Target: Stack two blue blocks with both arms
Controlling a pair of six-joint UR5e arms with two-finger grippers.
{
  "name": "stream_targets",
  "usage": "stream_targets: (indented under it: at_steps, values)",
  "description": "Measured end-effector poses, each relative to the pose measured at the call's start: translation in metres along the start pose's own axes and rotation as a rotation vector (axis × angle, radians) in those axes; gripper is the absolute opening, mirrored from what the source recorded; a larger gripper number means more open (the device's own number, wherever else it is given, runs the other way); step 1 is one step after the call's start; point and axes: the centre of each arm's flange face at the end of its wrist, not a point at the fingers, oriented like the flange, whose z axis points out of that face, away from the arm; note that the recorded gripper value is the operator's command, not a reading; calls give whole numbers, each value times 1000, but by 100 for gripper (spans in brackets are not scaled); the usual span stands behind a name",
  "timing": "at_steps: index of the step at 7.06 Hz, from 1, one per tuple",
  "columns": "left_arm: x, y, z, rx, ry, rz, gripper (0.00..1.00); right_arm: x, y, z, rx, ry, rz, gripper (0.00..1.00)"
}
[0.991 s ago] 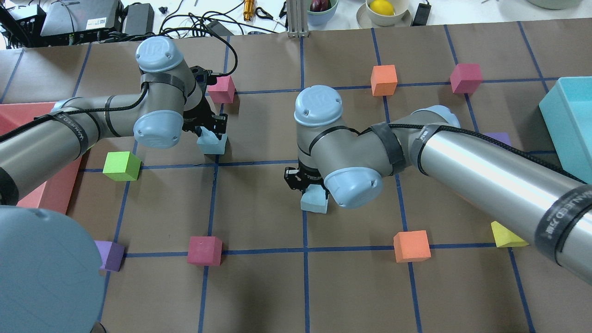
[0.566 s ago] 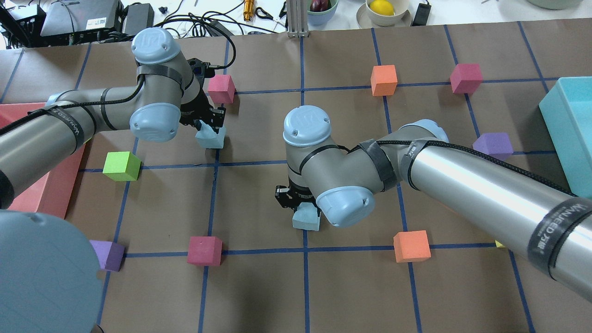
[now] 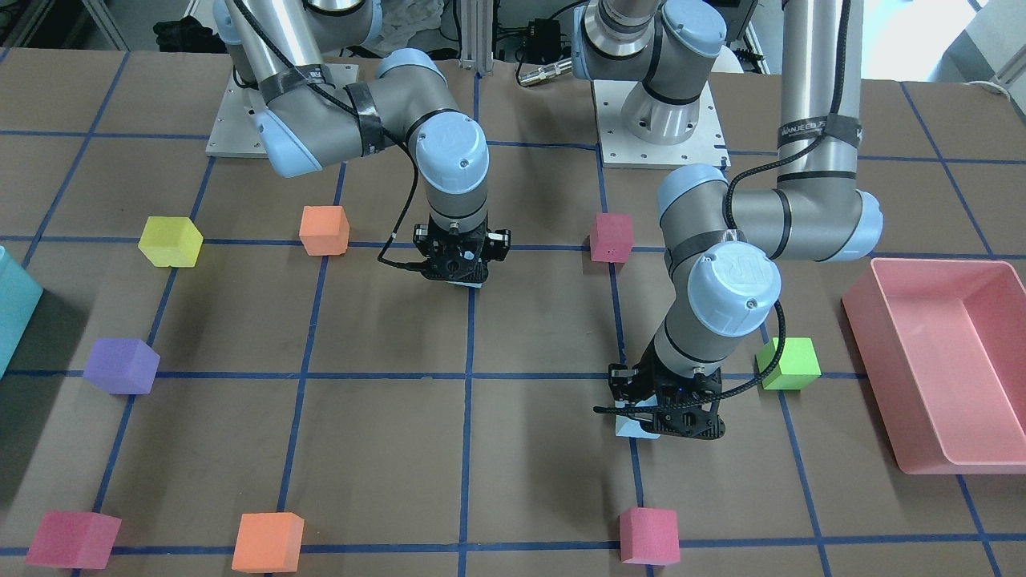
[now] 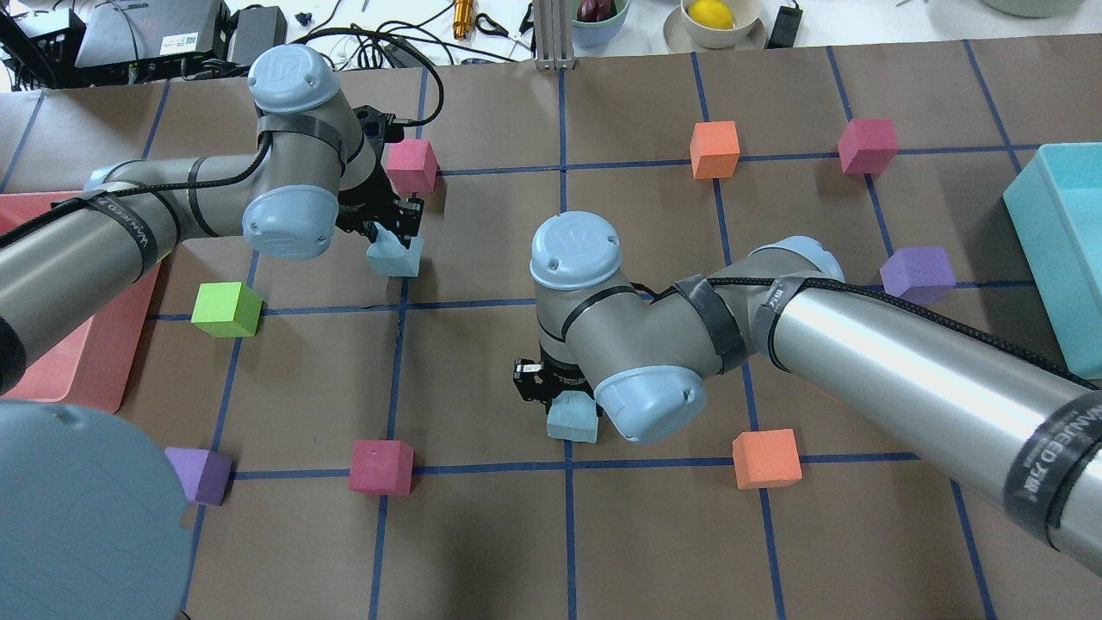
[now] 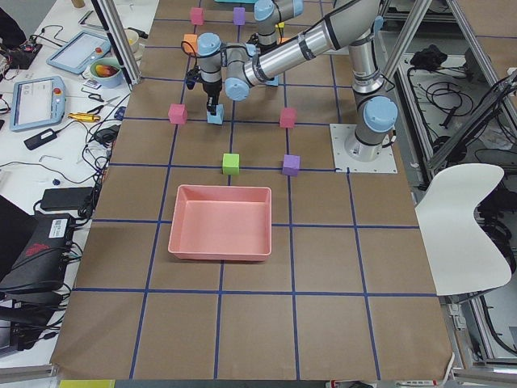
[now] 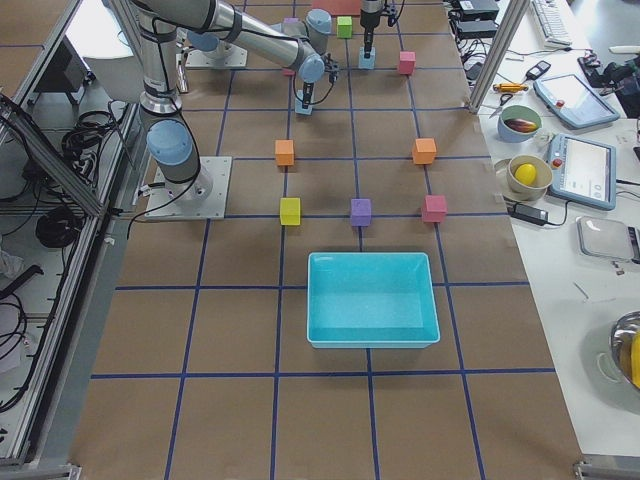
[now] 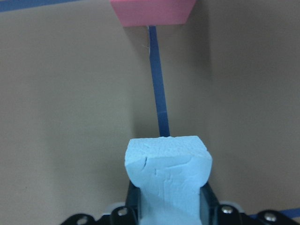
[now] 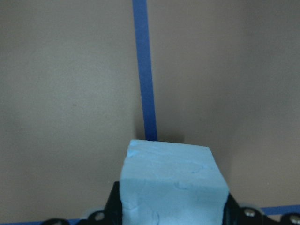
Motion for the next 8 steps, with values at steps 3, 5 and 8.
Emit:
stream_targets:
  at_steps: [3, 5, 8]
  values:
    - [3, 1, -7, 5, 0, 2, 0, 2, -6, -6, 19, -16, 10, 100]
    - [28, 7, -21, 10, 10, 25, 0, 15, -33, -38, 65, -41, 34, 100]
    - [87, 28, -44, 24, 21, 51, 0, 110, -98, -125, 137, -61, 10, 100]
